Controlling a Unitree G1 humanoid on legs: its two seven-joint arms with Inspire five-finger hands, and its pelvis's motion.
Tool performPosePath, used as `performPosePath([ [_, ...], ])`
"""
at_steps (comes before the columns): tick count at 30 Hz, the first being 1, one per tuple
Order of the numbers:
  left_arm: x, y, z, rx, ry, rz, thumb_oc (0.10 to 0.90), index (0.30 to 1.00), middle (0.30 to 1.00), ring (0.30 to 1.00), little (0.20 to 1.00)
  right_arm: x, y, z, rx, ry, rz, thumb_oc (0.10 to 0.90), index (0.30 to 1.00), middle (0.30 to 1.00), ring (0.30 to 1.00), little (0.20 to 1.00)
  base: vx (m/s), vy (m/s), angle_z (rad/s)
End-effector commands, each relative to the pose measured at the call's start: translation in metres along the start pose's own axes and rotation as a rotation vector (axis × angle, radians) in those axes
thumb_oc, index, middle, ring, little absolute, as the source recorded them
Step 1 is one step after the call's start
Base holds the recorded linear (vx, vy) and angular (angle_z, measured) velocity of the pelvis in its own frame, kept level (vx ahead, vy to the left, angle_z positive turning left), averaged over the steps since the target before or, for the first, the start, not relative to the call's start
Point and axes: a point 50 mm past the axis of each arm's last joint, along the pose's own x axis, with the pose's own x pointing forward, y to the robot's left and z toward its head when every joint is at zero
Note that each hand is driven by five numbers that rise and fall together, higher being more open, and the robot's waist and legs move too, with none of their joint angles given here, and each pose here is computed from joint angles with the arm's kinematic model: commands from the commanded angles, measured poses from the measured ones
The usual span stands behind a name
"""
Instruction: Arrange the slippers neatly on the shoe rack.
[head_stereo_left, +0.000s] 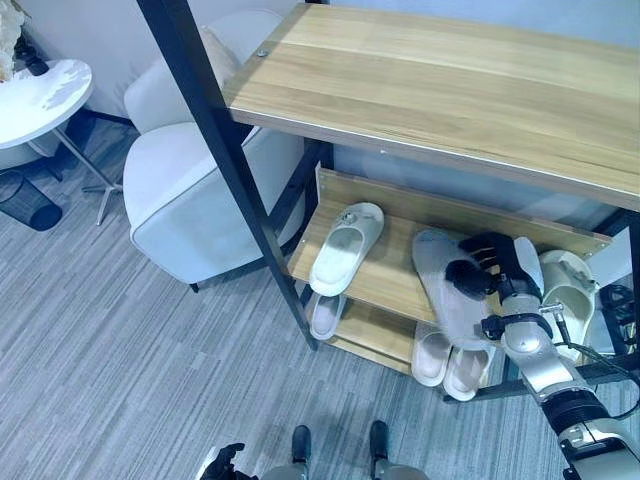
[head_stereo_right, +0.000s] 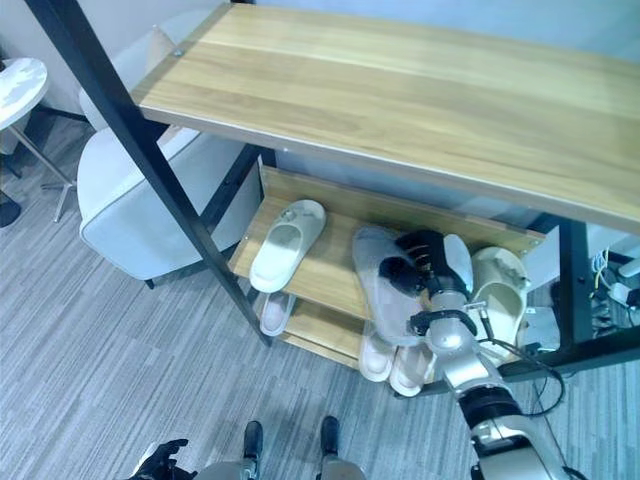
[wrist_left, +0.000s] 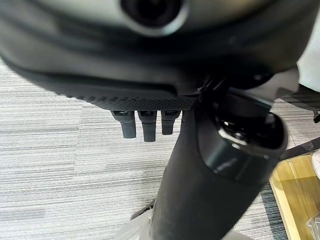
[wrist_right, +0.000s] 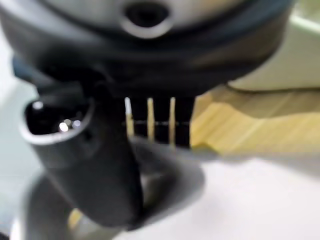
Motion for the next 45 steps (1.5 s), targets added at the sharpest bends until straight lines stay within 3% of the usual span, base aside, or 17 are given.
performPosePath([
  [1,0.002,0.005,-0.004,0.068,0.040,0.022,0.800,0.900,0.900,0.900,0.900,0.006,-0.011,0.048,0.308,-0.192,-0.094,0.400,0.300,0.300,0.300,0.300,0.00,0.028,0.03],
  [7,0.001,0.001,-0.004,0.032,0.056,0.043,0.800,0.900,0.900,0.900,0.900,-0.026,-0.011,0.061,0.381,-0.293,-0.137,0.400,0.300,0.300,0.300,0.300,-0.02,0.048,0.00],
  [16,0.004,-0.003,0.014,0.006,-0.008,0.020,0.800,0.900,0.900,0.900,0.900,-0.097,0.032,0.054,0.403,-0.308,0.277,0.400,0.300,0.300,0.300,0.300,-0.06,0.030,-0.08],
  [24,0.005,0.001,0.020,-0.074,-0.037,0.048,0.800,0.900,0.900,0.900,0.900,-0.132,0.058,0.028,0.474,-0.148,0.437,0.400,0.300,0.300,0.300,0.300,-0.03,0.020,-0.22],
  [26,0.005,0.009,0.029,-0.190,-0.089,0.083,0.800,0.900,0.900,0.900,0.900,-0.137,0.063,0.023,0.449,-0.131,0.477,0.400,0.300,0.300,0.300,0.300,-0.04,-0.009,-0.12],
  [33,0.004,0.054,0.072,-0.597,-0.305,0.233,0.800,0.900,0.900,0.900,0.900,-0.119,0.073,0.032,0.467,-0.171,0.471,0.400,0.300,0.300,0.300,0.300,-0.24,-0.006,-0.21],
  [37,-0.011,0.083,0.133,-0.840,-0.592,0.231,0.800,0.900,0.900,0.900,0.900,-0.094,0.081,0.055,0.395,-0.256,0.479,0.400,0.300,0.300,0.300,0.300,-0.17,-0.066,0.03],
  [39,-0.017,0.089,0.147,-0.888,-0.664,0.219,0.800,0.900,0.900,0.900,0.900,-0.086,0.080,0.067,0.385,-0.305,0.470,0.400,0.300,0.300,0.300,0.300,-0.16,-0.096,0.40],
  [41,-0.036,0.099,0.184,-0.927,-0.852,0.159,0.800,0.900,0.900,0.900,0.900,-0.056,0.076,0.105,0.329,-0.444,0.402,0.400,0.300,0.300,0.300,0.300,-0.23,-0.130,0.33],
  [45,-0.054,0.109,0.208,-0.922,-0.979,0.155,0.800,0.900,0.900,0.900,0.900,-0.029,0.060,0.145,0.252,-0.593,0.290,0.400,0.300,0.300,0.300,0.300,-0.09,-0.112,0.38],
])
